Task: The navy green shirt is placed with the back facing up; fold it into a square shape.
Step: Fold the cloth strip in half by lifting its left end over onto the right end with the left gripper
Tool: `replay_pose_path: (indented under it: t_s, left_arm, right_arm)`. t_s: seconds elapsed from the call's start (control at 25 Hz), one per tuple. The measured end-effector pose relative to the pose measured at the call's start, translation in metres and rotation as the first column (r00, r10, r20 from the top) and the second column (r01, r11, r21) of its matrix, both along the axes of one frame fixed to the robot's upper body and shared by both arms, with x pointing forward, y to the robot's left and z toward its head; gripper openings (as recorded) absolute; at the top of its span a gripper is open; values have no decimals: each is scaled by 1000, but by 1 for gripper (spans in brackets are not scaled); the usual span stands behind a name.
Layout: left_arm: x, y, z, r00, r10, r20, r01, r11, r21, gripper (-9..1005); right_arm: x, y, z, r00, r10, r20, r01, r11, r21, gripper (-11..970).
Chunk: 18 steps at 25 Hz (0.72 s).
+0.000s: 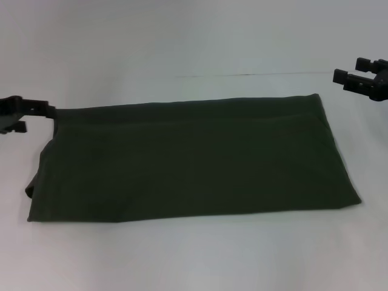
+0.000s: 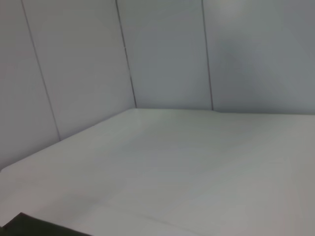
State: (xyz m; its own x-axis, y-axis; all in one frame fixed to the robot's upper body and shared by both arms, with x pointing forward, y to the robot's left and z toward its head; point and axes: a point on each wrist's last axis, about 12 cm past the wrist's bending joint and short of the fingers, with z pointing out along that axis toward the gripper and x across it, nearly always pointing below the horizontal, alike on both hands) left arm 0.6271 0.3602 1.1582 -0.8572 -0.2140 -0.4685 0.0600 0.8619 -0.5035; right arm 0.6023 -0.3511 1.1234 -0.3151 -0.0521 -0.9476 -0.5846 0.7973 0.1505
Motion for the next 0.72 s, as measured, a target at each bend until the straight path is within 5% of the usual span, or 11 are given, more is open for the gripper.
replay_pose_path:
  t_s: [0.32,0.72]
  left_arm:
    - [-11,-20,-24,965,-177,192,182,983,-9,884]
    - [-30,-15,-60,967,-161,197,162,987,13,880]
  right_arm:
    - [0,3,-1,999,2,33,-2,1000,-7,776]
    - [-9,11,-18,999,41,15,-41,999,-35,776]
